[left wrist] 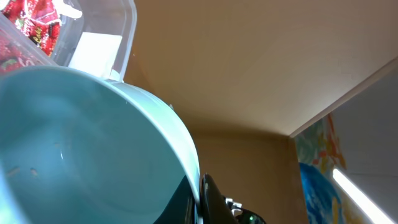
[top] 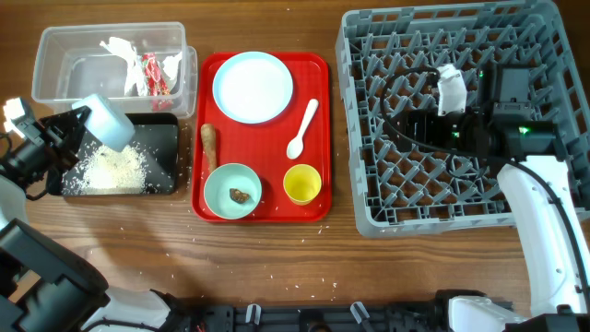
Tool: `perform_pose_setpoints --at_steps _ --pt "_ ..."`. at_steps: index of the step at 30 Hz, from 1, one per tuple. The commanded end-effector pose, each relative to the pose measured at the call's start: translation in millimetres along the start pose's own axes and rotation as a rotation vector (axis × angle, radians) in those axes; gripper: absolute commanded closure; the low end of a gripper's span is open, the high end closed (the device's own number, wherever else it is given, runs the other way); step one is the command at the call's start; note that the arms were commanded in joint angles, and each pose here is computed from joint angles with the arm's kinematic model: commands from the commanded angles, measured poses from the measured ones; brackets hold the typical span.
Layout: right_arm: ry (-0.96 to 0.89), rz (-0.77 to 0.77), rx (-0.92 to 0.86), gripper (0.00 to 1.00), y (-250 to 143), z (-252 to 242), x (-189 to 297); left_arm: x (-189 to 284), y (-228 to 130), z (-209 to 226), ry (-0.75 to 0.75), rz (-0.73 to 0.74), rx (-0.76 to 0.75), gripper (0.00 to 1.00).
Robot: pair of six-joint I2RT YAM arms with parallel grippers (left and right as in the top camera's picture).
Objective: Sort waste into correct bins and load items into the dishwasher rack
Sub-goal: 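Carry the rice bowl over the black tray and tip rice out, then return the empty bowl to the red tray with left gripper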
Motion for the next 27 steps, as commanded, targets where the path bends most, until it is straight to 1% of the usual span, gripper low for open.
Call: perform_pose_setpoints --at_steps 1,2,3,4,5,7,8,9,10,11,12,14,17,20,23,26,27 --pt "0.0 -0.014 -0.02 0.01 4 1 2 1 4 7 0.074 -0.026 -0.04 0.96" --pt "-0.001 -0.014 -0.019 0.01 4 1 2 1 -1 6 0.036 -0.008 0.018 0.96" --pt "-0.001 -0.013 -0.02 0.01 3 1 2 0 -3 5 0.024 -0.002 0.025 0.96" --pt "0.0 -0.014 -0.019 0.01 4 1 2 0 -3 6 0.042 -0.005 -0.004 0.96" --pt "0.0 -0.017 -0.018 0.01 4 1 2 1 -4 13 0.116 -0.02 0.016 0.96" --pt "-0.001 -0.014 -0.02 0.01 4 1 2 0 -8 12 0.104 -0.01 0.049 0.96" --pt "0.0 -0.014 -0.021 0.0 4 1 2 1 -6 16 0.155 -0.022 0.032 0.96" --pt "-0.001 -0.015 -0.019 0.0 4 1 2 1 -6 18 0.182 -0.028 0.061 0.96" --pt "-0.001 -0.014 -0.019 0.0 4 1 2 1 -10 11 0.08 -0.003 0.076 0.96" --pt "-0.001 -0.013 -0.02 0.01 3 1 2 -1 -12 4 -0.011 0.019 0.041 0.96" --pt "-0.001 -0.015 -0.019 0.01 4 1 2 -4 -12 4 -0.013 0.028 0.008 0.96" --pt "-0.001 -0.016 -0.018 0.0 4 1 2 -5 -12 9 0.056 0.021 0.012 0.96" --pt "-0.001 -0.013 -0.027 0.01 3 1 2 -18 -19 4 0.041 0.065 0.014 0.96" --pt "-0.001 -0.014 -0.045 0.0 4 1 2 -47 -30 -14 0.057 0.148 -0.075 0.96" --pt "-0.001 -0.016 -0.044 0.01 4 1 2 -94 -51 -35 0.225 0.238 -0.177 0.96" --pt "-0.001 -0.017 -0.043 0.01 4 1 2 -140 -78 -54 0.326 0.302 -0.323 0.96" --pt "-0.001 -0.017 -0.043 0.01 4 1 2 -159 -93 -55 0.406 0.326 -0.387 0.96"
Point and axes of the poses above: each gripper's point midway between its finger pads, its own x axis back along the fingers, its own z axis along the line the jaws close on, y = z × x, the point moved 10 cm from there along x, back along the fingers, and after that the axes turned 12 degrees about -x, right-handed, at the moved point
